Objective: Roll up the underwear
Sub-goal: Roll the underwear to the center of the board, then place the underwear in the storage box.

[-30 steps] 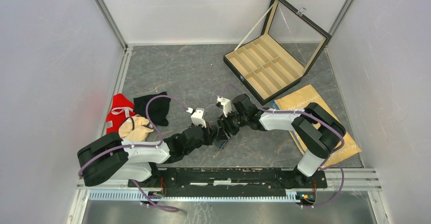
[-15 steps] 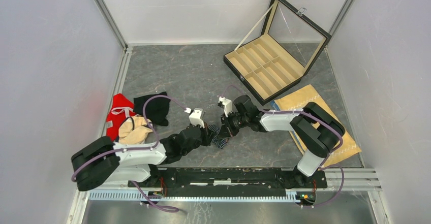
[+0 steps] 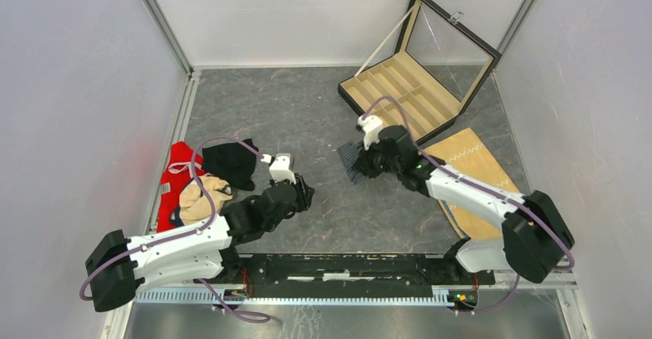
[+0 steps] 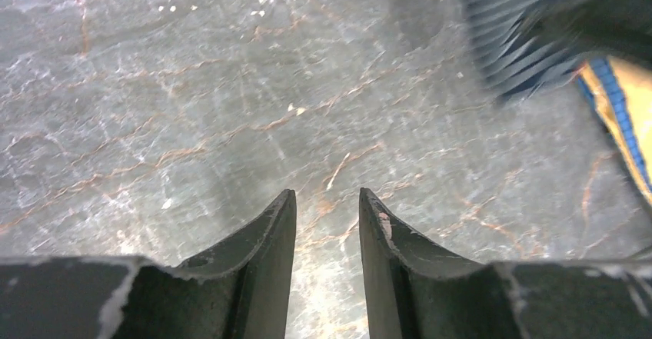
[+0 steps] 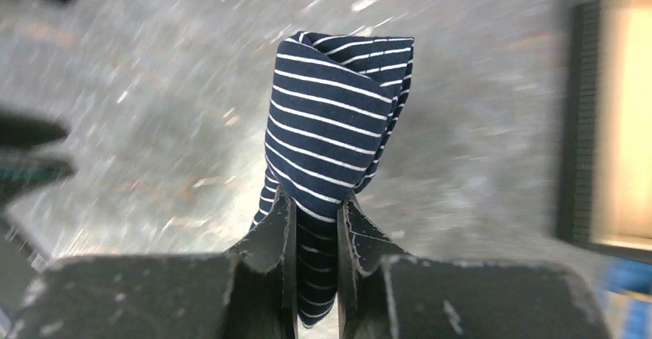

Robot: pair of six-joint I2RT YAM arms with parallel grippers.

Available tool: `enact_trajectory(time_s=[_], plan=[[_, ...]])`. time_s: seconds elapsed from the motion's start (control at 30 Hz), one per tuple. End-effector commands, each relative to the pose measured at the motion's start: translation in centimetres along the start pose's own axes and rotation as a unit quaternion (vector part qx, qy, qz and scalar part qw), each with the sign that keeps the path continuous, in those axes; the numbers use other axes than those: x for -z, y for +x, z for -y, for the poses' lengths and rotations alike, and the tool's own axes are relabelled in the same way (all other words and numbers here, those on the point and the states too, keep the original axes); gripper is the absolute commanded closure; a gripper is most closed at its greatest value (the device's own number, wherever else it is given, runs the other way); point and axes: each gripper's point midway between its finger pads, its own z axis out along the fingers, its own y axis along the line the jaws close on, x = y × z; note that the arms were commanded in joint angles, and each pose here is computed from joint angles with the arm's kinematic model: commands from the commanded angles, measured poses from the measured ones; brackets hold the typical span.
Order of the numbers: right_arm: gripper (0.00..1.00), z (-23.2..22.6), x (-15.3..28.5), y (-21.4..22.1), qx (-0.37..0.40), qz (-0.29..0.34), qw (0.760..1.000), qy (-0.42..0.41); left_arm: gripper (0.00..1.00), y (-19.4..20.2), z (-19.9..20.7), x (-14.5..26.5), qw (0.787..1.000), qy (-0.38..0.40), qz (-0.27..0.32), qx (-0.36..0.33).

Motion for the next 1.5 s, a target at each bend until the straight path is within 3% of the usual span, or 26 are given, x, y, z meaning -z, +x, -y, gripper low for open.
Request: enact_trajectory(time_s=[0.0, 0.17, 0.3, 0.43, 0.57, 0.77, 1.17, 1.47], plan=[[1.00, 7.3, 4.4, -7.8, 0.014, 0.086, 0.981, 0.173, 0.57, 1.7, -2.5, -0.1, 0.999, -0.046, -0.022, 0.003], [1.00, 12.8, 8.2, -13.1, 0.065, 0.126, 0.956, 0.258, 0.50, 3.3, -2.7, -0.5, 0.998, -0.044, -0.054, -0.009], [1.00, 17.8, 10.3, -14.3, 0.120, 0.098, 0.925, 0.346, 0.46, 4.1, -2.7, -0.6, 0.996, -0.040, -0.072, -0.021], [1.00, 22.3, 10.9, -14.5, 0.138, 0.070, 0.919, 0.362, 0.44, 4.1, -2.6, -0.7, 0.996, -0.035, -0.077, -0.030], [1.00, 24.9, 9.8, -14.9, 0.157, 0.067, 0.932, 0.320, 0.43, 4.3, -2.5, -1.0, 0.995, -0.027, -0.084, -0.042], [1.00, 28.5, 7.7, -14.4, 0.198, 0.022, 0.928, 0.315, 0.40, 4.3, -3.3, -2.1, 0.994, -0.047, -0.084, -0.059], [1.00, 33.8, 1.8, -20.5, 0.248, 0.068, 0.924, 0.284, 0.40, 4.2, -5.6, -2.9, 0.991, -0.088, -0.067, -0.070], [1.00, 37.3, -3.0, -21.1, 0.267, 0.080, 0.919, 0.278, 0.39, 3.8, -7.2, -4.2, 0.988, -0.122, -0.070, -0.057]])
